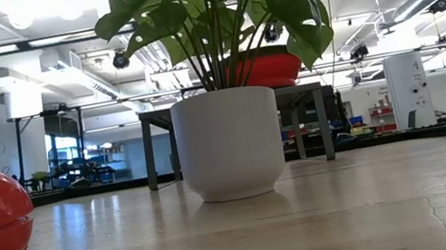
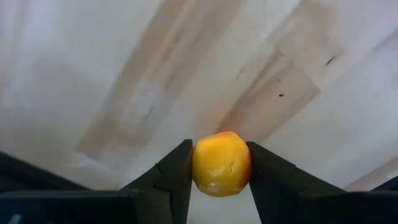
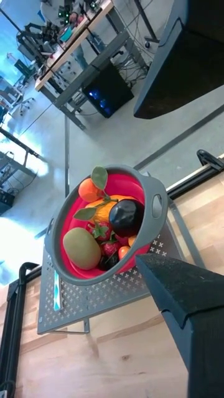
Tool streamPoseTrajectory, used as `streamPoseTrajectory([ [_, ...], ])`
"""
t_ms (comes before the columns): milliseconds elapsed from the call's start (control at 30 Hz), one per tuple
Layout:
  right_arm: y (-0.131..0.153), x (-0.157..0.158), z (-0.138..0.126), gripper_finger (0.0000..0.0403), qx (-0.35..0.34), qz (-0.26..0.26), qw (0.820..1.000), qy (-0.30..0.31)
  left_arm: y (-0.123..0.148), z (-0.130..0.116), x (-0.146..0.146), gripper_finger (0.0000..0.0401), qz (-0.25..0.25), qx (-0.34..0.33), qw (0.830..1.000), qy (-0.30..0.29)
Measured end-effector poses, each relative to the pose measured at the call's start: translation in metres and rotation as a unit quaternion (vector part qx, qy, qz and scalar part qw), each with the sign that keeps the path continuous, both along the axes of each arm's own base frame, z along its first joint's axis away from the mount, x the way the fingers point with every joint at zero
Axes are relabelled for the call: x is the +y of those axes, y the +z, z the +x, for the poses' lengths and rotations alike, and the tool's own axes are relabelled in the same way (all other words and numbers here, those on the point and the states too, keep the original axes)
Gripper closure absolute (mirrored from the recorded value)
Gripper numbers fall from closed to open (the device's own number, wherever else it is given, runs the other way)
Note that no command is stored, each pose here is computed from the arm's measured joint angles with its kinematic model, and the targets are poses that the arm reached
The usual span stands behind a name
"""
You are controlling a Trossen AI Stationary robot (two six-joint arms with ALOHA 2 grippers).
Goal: Pick & Place Fruit
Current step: Put the orange pear into the red strainer bowl on the shelf
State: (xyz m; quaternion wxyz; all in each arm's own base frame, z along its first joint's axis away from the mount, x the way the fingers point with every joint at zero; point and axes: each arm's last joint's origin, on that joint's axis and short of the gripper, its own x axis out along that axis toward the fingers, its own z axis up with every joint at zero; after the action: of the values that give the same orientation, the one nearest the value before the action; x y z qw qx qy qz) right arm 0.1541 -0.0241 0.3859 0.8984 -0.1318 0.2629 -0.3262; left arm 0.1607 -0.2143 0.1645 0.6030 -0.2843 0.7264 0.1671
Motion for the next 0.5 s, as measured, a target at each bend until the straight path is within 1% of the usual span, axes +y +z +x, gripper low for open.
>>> streamPoseTrajectory([
  [100, 0.0, 0.0, 0.0, 0.0035, 0.0, 0.0, 1.0, 0.0, 0.006, 0.001, 0.007, 0.0262, 0.009, -0.005, 1.0, 0.006],
  [233, 0.0, 0.0, 0.0, 0.0035, 0.002, -0.002, 1.0, 0.001, 0.014, 0.008, 0.02, 0.0261, 0.027, -0.043, 0.999, -0.011],
  [333, 0.0, 0.0, 0.0, 0.0035, 0.006, -0.005, 1.0, 0.003, 0.02, 0.017, 0.035, 0.0262, 0.042, -0.068, 0.997, -0.025],
  [500, 0.0, 0.0, 0.0, 0.0035, 0.008, -0.007, 1.0, 0.004, 0.031, 0.032, 0.067, 0.0262, 0.067, -0.087, 0.994, -0.021],
])
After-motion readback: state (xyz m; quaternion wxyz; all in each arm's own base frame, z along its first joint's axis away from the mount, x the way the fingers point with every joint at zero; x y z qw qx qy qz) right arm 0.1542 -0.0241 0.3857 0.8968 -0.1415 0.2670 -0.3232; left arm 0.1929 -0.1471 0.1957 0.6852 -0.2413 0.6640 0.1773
